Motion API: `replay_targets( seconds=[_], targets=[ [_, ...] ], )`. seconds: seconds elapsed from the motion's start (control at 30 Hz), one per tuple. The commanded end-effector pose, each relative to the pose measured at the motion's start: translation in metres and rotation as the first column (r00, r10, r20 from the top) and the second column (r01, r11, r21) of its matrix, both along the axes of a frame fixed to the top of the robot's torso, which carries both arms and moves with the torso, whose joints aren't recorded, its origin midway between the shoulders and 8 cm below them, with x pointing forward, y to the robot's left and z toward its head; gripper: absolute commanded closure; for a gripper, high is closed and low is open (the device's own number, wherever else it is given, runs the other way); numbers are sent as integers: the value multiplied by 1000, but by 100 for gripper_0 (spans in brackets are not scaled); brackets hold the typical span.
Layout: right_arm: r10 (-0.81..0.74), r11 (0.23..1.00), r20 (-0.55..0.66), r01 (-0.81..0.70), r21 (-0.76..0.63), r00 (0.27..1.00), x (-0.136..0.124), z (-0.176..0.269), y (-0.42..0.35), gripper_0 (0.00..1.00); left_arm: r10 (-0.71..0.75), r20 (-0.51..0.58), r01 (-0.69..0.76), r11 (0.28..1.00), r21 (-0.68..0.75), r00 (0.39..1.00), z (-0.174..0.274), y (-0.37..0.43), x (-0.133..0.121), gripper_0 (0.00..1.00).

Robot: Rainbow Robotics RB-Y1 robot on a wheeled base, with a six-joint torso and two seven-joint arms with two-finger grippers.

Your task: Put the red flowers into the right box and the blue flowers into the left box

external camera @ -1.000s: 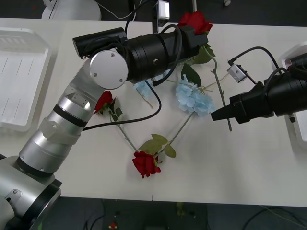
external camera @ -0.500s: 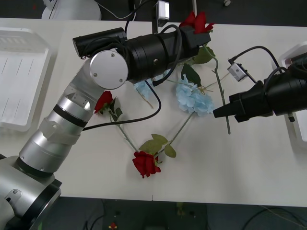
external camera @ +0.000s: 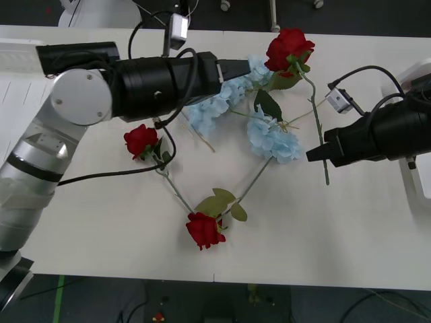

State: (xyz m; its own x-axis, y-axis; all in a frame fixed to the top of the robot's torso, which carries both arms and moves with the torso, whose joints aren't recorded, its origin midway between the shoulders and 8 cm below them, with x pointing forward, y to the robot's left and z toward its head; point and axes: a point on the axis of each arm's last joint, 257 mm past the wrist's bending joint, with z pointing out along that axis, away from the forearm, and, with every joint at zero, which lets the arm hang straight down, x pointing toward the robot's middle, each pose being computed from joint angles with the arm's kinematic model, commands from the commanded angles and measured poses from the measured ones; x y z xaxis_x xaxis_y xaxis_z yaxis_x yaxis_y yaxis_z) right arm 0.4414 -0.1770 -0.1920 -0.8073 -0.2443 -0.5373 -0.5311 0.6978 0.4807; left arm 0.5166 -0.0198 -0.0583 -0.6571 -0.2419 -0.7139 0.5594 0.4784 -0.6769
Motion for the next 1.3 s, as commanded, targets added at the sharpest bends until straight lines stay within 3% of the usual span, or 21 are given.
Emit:
replay_targets(
  seconds=[0.03, 0.3, 0.5, 0.6, 0.7, 1.0, 1.3],
  targets=[
    [-165, 983, 54, 169, -76, 985, 27, 25, -55, 100, 26, 1, -26, 997, 78, 1000, 5, 79, -7, 0],
    [-439, 833, 199, 480, -275, 876, 68, 58, -209, 100, 90, -164, -45, 966, 255, 982, -37, 165, -10, 0],
    [-588, 600, 293, 650, -467, 754, 64, 61, -348, 100, 172, -292, -47, 920, 390, 941, -86, 195, -13, 0],
    [-617, 486, 353, 693, -533, 704, 57, 58, -401, 100, 252, -391, -43, 881, 471, 885, -116, 193, -21, 0],
    [-564, 382, 412, 669, -637, 715, 48, 52, -440, 100, 364, -472, -80, 850, 520, 803, -141, 176, -25, 0],
    [-546, 282, 456, 667, -689, 702, 54, -2, -456, 100, 598, -469, -263, 756, 600, 650, -185, 144, -5, 0],
    [-541, 220, 492, 679, -700, 682, 59, -45, -470, 100, 654, -393, -317, 699, 642, 646, -220, 141, 26, 0]
  ],
)
